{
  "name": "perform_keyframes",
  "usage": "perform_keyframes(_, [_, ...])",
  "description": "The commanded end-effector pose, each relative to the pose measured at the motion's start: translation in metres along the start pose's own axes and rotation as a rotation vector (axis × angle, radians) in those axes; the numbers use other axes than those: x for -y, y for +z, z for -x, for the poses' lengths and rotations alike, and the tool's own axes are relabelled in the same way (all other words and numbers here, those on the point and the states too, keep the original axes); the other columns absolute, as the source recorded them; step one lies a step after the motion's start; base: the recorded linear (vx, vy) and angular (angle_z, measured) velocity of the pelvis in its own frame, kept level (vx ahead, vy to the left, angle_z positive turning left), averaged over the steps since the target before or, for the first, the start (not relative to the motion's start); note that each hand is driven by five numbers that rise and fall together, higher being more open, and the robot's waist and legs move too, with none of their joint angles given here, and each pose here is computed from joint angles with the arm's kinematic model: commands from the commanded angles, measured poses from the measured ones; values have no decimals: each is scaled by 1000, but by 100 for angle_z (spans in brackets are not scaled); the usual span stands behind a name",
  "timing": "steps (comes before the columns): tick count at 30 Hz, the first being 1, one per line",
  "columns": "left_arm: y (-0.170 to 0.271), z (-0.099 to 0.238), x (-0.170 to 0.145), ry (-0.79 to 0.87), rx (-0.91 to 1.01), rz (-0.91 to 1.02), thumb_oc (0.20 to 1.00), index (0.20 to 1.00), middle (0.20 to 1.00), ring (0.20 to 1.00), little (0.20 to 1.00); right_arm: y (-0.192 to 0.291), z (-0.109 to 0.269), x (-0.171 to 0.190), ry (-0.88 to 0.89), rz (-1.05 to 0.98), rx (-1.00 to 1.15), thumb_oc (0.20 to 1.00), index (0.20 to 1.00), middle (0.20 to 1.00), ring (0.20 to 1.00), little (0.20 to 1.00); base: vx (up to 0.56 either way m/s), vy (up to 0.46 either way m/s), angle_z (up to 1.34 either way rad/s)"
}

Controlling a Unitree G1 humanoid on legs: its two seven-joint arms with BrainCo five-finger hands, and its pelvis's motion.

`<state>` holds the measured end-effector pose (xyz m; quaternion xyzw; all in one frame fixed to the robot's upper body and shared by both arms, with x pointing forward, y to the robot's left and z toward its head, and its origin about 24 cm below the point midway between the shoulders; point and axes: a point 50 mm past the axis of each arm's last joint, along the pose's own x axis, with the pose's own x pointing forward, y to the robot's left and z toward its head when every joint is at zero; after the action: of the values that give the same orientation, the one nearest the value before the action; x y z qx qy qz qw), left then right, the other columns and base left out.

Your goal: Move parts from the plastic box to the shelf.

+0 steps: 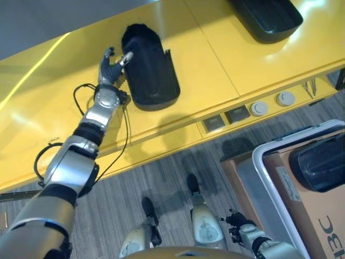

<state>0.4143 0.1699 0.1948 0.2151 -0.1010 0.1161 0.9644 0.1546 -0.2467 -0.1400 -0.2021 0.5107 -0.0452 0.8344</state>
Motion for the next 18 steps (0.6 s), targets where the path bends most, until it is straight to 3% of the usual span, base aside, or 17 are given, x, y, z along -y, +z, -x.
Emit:
perform_keyframes(1, [30, -13, -1, 11, 45, 1, 1000, 1000, 1000, 1000, 1000, 2, 1, -22, 70, 5, -11, 1000, 1000, 1000, 1000, 1000, 0, 0, 0])
perform_keyframes(5, [30, -11, 8, -16, 18, 143, 1000, 1000, 1000, 1000, 1000, 3, 1, -24, 78, 21, -13, 1000, 1000, 1000, 1000, 1000, 0, 0, 0])
perform_keyframes(18, [-6, 0, -1, 0, -46, 140, 1000, 1000, 1000, 1000, 1000, -16, 3, -20, 76, 1, -86, 1000, 1000, 1000, 1000, 1000, 53, -3, 3])
